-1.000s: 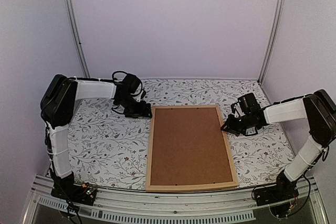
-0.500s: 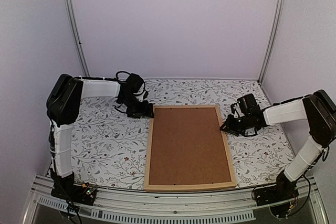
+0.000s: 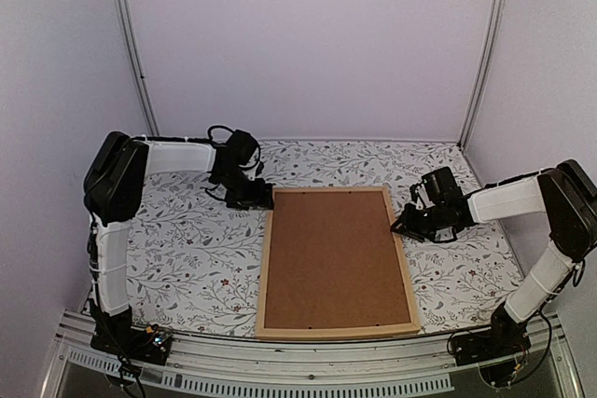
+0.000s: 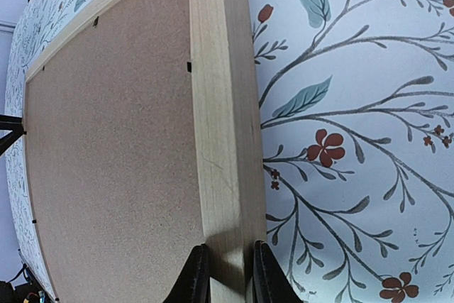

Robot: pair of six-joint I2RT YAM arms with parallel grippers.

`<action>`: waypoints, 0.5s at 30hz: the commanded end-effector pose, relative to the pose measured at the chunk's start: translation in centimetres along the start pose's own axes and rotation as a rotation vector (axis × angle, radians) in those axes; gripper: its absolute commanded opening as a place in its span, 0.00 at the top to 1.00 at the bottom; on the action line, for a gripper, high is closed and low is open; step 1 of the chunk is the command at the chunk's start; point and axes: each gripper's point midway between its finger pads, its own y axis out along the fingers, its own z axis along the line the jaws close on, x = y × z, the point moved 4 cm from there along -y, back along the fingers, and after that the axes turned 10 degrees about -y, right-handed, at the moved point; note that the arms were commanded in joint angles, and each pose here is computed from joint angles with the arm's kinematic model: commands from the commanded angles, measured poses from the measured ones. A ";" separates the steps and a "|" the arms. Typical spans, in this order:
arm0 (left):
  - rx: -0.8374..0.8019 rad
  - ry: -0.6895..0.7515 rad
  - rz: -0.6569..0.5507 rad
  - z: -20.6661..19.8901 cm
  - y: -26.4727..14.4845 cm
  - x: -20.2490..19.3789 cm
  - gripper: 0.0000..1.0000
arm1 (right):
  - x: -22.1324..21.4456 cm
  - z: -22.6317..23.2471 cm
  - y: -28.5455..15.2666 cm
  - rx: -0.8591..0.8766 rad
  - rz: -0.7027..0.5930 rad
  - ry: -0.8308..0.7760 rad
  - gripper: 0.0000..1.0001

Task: Put the photo into the frame
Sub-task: Press the fastener onto the frame body.

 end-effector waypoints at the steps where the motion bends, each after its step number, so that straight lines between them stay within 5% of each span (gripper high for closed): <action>1: 0.043 0.027 0.090 -0.8 2.7 -3.4 0.19 | -2.8 0.4 0.8 0.027 0.105 0.039 0.99; 15: 0.068 0.048 0.135 -1.4 4.6 -6.2 0.19 | -3.0 0.3 1.0 0.027 0.110 0.042 0.99</action>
